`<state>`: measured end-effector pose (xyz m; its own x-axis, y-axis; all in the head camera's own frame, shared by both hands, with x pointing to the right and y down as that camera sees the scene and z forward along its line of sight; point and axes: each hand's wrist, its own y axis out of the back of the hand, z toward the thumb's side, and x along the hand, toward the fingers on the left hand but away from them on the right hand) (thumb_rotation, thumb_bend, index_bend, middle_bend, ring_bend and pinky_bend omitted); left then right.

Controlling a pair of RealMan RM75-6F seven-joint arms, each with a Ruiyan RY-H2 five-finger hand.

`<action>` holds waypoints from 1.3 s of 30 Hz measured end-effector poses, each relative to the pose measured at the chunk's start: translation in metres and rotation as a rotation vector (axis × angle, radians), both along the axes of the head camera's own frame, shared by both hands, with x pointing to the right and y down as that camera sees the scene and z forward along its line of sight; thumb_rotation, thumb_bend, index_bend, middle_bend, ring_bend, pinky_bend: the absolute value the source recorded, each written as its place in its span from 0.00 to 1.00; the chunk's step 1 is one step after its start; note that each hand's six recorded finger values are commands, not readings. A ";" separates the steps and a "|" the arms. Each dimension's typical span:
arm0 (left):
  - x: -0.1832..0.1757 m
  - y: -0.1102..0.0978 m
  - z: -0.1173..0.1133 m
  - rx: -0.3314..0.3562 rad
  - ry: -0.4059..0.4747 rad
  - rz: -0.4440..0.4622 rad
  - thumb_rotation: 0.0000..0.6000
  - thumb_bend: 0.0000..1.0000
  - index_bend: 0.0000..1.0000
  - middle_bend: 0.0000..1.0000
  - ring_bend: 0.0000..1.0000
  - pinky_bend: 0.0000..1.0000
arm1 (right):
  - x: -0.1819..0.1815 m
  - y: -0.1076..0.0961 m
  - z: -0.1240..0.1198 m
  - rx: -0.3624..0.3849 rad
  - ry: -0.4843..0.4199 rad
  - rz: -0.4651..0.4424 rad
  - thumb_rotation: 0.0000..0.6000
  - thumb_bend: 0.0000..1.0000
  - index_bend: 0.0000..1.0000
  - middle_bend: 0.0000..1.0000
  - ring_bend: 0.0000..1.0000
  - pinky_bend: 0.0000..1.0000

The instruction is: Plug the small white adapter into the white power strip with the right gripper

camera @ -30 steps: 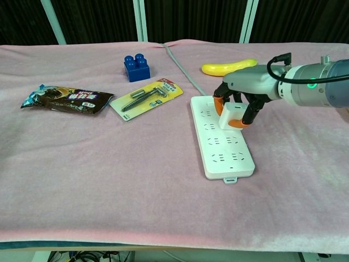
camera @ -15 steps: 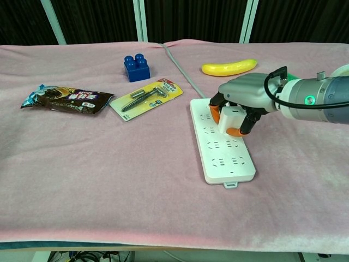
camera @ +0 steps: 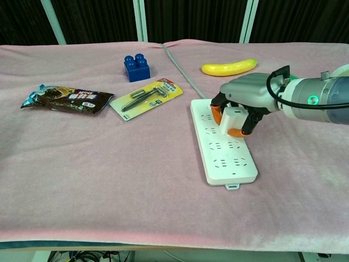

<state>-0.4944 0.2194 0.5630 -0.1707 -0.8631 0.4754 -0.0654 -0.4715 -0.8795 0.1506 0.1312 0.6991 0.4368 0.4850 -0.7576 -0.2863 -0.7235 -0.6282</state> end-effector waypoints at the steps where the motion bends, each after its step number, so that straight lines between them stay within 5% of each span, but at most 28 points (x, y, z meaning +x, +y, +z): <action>1: 0.000 0.000 0.000 0.000 0.000 0.000 1.00 0.24 0.01 0.00 0.00 0.00 | 0.001 -0.001 -0.002 -0.008 0.001 0.010 1.00 0.26 0.12 0.06 0.31 0.39; 12: -0.001 0.001 0.000 -0.003 -0.007 -0.002 1.00 0.24 0.01 0.00 0.00 0.00 | 0.011 -0.019 -0.035 -0.018 -0.059 0.123 1.00 0.22 0.02 0.00 0.17 0.26; 25: 0.001 0.000 -0.004 0.025 -0.006 0.003 1.00 0.24 0.01 0.00 0.00 0.00 | 0.097 -0.062 -0.119 0.258 -0.024 0.256 1.00 0.22 0.00 0.02 0.19 0.23; 32: 0.008 -0.002 -0.009 0.070 0.025 0.033 1.00 0.24 0.01 0.00 0.00 0.00 | 0.169 -0.030 -0.143 0.398 0.023 0.326 1.00 0.22 0.00 0.03 0.19 0.23; 39: 0.017 -0.004 -0.019 0.141 0.095 0.062 1.00 0.24 0.01 0.00 0.00 0.00 | 0.235 0.020 -0.140 0.479 0.109 0.388 1.00 0.22 0.00 0.04 0.19 0.23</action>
